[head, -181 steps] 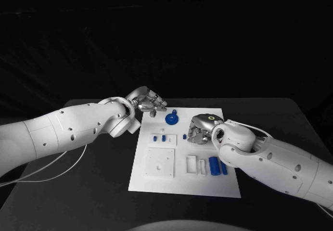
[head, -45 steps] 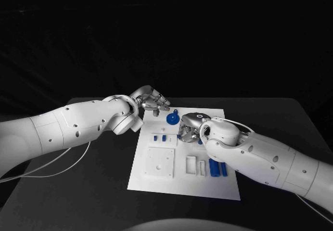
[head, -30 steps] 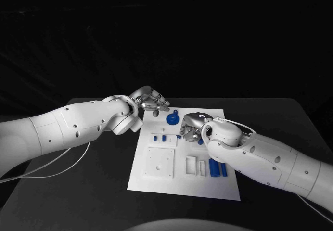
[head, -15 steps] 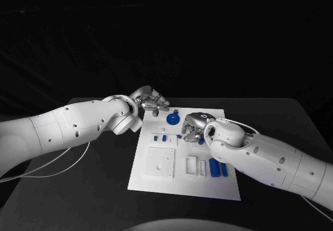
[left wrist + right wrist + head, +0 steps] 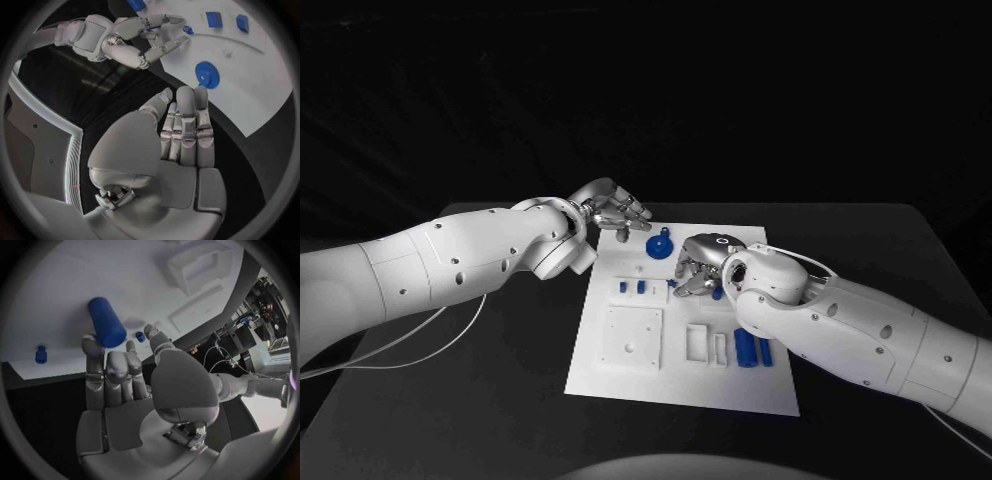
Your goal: Assemble the parts on the task board
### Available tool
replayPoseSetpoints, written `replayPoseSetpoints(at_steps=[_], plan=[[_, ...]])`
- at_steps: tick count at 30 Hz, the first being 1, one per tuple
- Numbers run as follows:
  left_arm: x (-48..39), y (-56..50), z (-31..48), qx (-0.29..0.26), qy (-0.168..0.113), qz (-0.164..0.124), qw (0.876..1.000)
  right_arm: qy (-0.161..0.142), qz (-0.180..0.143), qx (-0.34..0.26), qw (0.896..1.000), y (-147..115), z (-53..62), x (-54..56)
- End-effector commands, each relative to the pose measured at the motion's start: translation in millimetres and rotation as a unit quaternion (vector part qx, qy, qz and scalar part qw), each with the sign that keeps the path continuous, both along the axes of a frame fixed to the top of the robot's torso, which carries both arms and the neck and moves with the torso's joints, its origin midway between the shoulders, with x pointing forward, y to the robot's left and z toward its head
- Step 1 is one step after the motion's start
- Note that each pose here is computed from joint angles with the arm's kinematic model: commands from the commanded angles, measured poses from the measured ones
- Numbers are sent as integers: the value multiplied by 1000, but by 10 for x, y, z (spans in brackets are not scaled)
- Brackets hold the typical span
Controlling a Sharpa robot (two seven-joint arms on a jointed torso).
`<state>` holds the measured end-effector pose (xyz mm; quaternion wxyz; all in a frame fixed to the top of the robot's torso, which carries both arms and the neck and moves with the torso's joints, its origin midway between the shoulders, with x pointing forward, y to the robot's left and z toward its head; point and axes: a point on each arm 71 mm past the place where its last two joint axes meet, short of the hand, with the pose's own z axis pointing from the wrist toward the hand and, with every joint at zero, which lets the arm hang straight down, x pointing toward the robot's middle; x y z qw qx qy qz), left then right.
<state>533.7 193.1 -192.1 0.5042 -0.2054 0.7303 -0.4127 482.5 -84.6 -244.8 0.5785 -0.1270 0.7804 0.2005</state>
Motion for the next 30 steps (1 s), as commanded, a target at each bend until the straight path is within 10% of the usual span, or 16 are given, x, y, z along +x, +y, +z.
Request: replayPoseSetpoints(at_steps=[1,30], plan=[[-3,-27,9,-3,3,-5,1000,3,2,2,1000,33,-13,-12],[-3,-26,13,-2,4,-5,1000,-2,0,-1,1000,102,-76,-1]])
